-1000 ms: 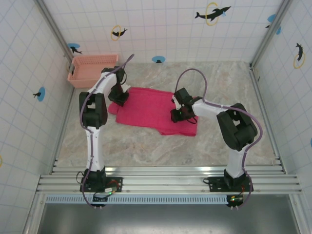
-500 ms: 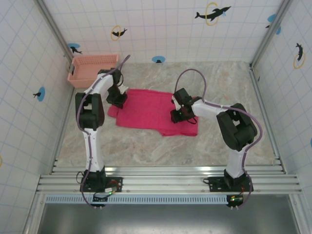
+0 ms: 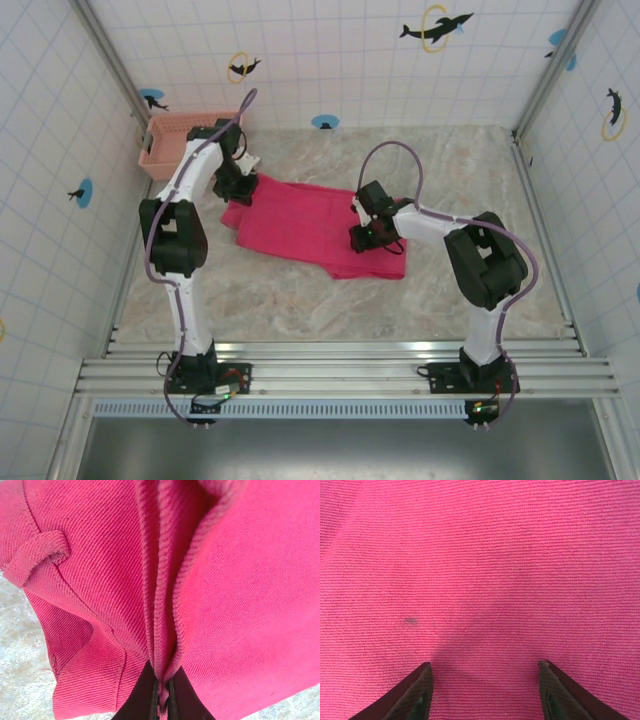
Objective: Roll up the long pants
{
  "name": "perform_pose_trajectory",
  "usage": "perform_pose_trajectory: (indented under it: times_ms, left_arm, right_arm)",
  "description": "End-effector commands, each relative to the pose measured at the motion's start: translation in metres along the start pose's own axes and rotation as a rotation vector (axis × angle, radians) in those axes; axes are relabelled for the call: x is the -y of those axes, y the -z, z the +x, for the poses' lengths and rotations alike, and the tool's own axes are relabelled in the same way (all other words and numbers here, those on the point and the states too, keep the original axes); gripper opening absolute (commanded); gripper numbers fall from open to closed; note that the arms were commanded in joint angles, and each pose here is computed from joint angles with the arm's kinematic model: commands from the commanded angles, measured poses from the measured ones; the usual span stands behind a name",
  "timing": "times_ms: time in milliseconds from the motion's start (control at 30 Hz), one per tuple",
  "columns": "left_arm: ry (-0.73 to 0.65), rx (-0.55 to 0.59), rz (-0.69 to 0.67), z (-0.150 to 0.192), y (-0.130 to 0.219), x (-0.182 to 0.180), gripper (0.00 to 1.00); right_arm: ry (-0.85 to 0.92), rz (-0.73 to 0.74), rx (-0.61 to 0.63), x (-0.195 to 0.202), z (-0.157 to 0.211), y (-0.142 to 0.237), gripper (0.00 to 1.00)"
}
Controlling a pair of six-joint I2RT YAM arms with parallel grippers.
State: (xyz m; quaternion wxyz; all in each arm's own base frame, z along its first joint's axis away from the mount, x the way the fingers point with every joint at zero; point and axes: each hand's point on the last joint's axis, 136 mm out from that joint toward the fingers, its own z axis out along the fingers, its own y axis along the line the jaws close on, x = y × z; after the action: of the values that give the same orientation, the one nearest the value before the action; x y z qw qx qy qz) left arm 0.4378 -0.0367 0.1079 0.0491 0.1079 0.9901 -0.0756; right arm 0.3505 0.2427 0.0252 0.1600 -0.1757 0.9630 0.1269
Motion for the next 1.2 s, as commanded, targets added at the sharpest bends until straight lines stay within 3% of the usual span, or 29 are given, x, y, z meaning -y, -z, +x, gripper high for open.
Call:
perform_pose_trajectory:
  times_ms: [0,133,333,667,867,967,1167]
  left_arm:
    - [0.003,-0.068,0.005,0.007,-0.009,-0.002,0.01]
    - [0.009,-0.122,0.035,0.015,-0.032,-0.001,0.00]
    - [0.009,-0.143,0.057,0.023,-0.048,0.001,0.12]
    - [0.007,-0.205,0.062,0.032,-0.069,-0.002,0.22]
    - [0.012,-0.181,0.067,0.029,-0.064,0.002,0.24]
    - [0.013,-0.157,0.061,0.026,-0.058,0.004,0.19]
    - [0.005,-0.119,0.064,0.019,-0.046,0.013,0.23]
  right_arm:
    - [0.000,0.005,-0.066,0.002,0.018,-0.007,0.59]
    - [-0.004,0.003,-0.067,0.001,0.019,-0.007,0.59]
    - [-0.004,-0.005,-0.075,0.001,0.021,-0.007,0.60]
    - [-0.006,-0.011,-0.078,-0.001,0.022,-0.009,0.60]
    - [-0.009,-0.011,-0.083,0.000,0.023,-0.012,0.60]
    - [-0.008,-0.014,-0.084,-0.001,0.023,-0.013,0.60]
    - [-0.007,-0.016,-0.092,-0.002,0.024,-0.014,0.60]
